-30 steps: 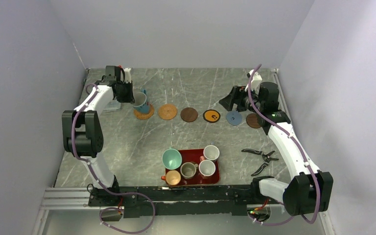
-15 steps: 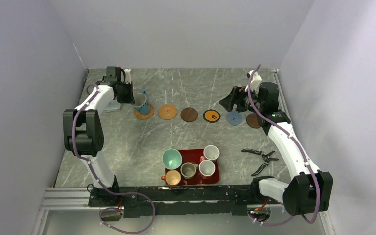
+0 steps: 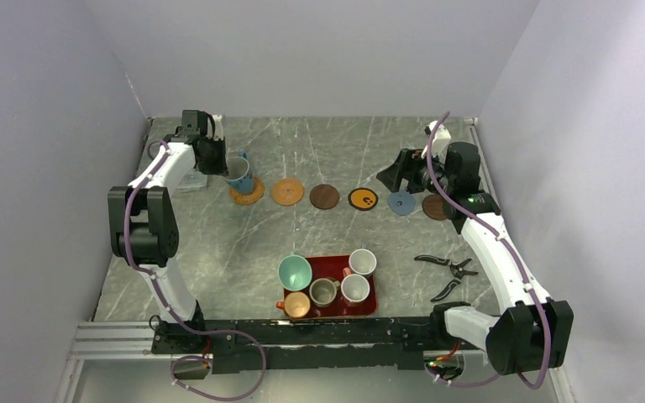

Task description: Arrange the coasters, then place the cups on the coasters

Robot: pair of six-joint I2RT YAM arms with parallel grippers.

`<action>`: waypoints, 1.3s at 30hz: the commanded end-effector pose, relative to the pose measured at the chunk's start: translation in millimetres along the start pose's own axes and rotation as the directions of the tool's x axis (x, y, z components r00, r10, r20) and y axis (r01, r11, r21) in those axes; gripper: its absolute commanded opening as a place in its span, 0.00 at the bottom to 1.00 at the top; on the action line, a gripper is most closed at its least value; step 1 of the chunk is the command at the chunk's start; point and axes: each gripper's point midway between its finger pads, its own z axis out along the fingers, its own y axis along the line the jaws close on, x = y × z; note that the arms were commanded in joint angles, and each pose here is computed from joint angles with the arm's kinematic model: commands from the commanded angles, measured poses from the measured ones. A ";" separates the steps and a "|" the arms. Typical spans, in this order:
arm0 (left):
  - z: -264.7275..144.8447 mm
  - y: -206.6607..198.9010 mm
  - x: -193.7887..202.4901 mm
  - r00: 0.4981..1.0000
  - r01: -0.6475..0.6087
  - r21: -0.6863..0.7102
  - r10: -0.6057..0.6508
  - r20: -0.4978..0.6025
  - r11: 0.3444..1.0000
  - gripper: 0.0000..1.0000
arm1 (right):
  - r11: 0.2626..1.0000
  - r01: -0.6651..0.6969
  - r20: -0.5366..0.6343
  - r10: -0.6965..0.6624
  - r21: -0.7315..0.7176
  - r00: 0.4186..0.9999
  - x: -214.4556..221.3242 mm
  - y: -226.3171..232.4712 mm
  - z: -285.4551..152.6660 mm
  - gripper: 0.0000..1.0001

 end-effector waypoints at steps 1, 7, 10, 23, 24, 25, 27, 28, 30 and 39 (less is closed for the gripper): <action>-27.3 -4.2 -37.1 0.992 -0.022 -0.011 0.023 0.120 1.000 0.03 | 1.000 0.024 0.026 -0.024 0.008 0.999 -5.2 -1.0 -2.7 0.80; -19.4 -2.0 -31.1 0.996 -0.021 -0.019 0.022 0.084 1.000 0.03 | 1.000 0.013 0.012 -0.013 -0.001 1.000 -0.6 -2.0 0.8 0.80; -17.1 -5.0 -33.4 0.995 -0.014 -0.005 0.014 0.097 1.000 0.03 | 1.000 0.013 0.010 -0.013 -0.003 1.000 0.8 -2.4 1.6 0.80; -4.7 -0.9 -23.9 0.999 -0.014 -0.072 0.018 0.047 0.997 0.11 | 1.000 0.010 0.003 -0.010 -0.004 1.000 4.7 -3.4 2.7 0.80; -4.0 -1.0 -23.2 0.999 -0.013 -0.072 0.016 0.044 0.997 0.13 | 1.000 0.010 0.002 -0.010 -0.003 1.000 5.1 -3.7 2.6 0.80; -3.4 -1.9 -22.2 0.999 -0.014 -0.070 0.017 0.039 0.997 0.16 | 1.000 0.010 0.002 -0.010 -0.003 1.000 4.8 -3.8 2.5 0.80; -2.2 -3.7 -20.6 0.999 -0.013 -0.068 0.015 0.030 0.998 0.24 | 1.000 0.012 0.002 -0.012 -0.002 1.000 5.0 -3.6 1.9 0.80; -2.5 -5.2 -21.0 0.999 -0.011 -0.063 0.013 0.032 0.998 0.29 | 1.000 0.011 -0.001 -0.011 -0.003 1.000 5.7 -3.4 1.7 0.80; -4.1 -8.1 -22.6 0.999 -0.008 -0.051 0.010 0.040 0.999 0.36 | 1.000 0.010 -0.001 -0.010 -0.006 1.000 5.4 -2.6 1.3 0.81; -43.6 -21.5 -50.4 0.984 -0.010 -0.011 0.012 0.179 1.000 0.56 | 1.000 0.021 -0.018 -0.021 -0.017 1.000 7.0 2.8 -3.4 0.83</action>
